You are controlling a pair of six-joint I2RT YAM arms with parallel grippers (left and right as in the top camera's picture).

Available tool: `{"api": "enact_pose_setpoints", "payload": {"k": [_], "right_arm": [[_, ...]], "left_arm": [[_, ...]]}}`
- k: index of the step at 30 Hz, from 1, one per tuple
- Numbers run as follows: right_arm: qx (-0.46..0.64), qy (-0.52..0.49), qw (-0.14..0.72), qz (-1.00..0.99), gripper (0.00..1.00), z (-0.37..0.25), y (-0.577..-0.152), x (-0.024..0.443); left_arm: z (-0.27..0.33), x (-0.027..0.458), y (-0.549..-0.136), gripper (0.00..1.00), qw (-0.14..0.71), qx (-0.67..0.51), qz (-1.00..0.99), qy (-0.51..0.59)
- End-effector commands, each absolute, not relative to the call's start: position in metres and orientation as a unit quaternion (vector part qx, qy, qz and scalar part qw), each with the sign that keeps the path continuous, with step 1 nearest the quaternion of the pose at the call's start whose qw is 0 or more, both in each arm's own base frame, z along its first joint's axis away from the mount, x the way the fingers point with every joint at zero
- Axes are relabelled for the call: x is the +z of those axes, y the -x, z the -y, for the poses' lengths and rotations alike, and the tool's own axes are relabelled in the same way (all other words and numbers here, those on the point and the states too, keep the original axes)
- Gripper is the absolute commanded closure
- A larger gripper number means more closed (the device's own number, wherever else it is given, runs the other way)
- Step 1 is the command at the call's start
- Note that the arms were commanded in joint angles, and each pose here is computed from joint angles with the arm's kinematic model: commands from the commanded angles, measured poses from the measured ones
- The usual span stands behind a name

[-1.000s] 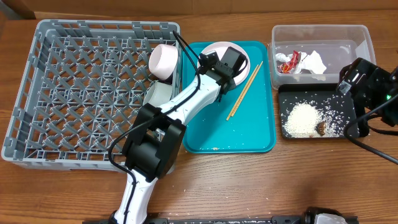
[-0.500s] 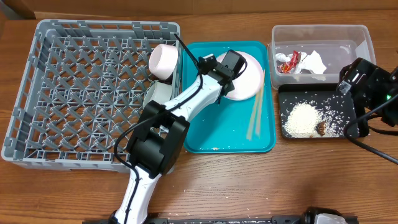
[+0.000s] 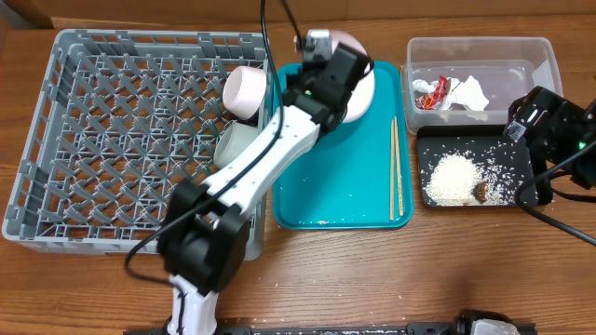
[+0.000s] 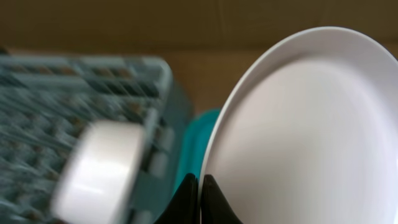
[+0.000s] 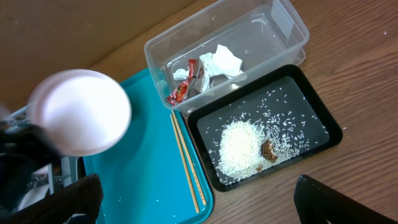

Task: Sort waste into correct bins and load items into the dishwasher
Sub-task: 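Stand the white plate upright in the rack with the left gripper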

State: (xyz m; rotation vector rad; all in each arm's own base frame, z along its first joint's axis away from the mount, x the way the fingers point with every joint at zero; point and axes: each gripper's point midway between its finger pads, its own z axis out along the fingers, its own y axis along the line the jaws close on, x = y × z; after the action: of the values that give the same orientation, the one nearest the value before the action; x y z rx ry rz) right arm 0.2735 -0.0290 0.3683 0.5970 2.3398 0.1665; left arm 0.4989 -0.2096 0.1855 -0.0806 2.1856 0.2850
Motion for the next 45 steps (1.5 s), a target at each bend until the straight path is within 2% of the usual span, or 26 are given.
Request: {"api": "enact_pose_setpoints", "payload": {"k": [1,5,9,14,17,25,37,45], "right_arm": [[0.062,-0.233,0.364,-0.899,0.00,0.032,-0.273,0.375],[0.062,-0.233,0.364,-0.899,0.00,0.032,-0.273,0.375],[0.062,-0.233,0.364,-0.899,0.00,0.032,-0.273,0.375],[0.062,-0.233,0.364,-0.899,0.00,0.032,-0.273,0.375],[0.062,-0.233,0.364,-0.899,0.00,0.032,-0.273,0.375],[0.062,-0.233,0.364,-0.899,0.00,0.032,-0.273,0.375],[0.062,-0.233,0.364,-0.899,0.00,0.032,-0.273,0.375],[0.062,-0.233,0.364,-0.899,0.00,0.032,-0.273,0.375]], "left_arm": [[0.171,0.294,-0.493,0.96,0.510,0.259,-0.819,-0.054],[0.141,0.326,-0.493,0.96,0.502,0.327,-0.796,-0.093],[0.101,0.329,-0.504,0.96,0.470,0.376,-0.791,-0.109],[0.025,0.332,-0.515,0.96,0.446,0.410,-0.794,-0.048],[0.004,0.335,-0.519,0.96,0.427,0.433,-0.791,-0.070],[-0.006,0.315,-0.534,0.96,0.407,0.415,-0.803,-0.132],[-0.032,0.273,-0.543,0.96,0.346,0.453,-0.813,-0.122],[-0.044,0.276,-0.546,0.96,0.344,0.463,-0.808,-0.120]]}}
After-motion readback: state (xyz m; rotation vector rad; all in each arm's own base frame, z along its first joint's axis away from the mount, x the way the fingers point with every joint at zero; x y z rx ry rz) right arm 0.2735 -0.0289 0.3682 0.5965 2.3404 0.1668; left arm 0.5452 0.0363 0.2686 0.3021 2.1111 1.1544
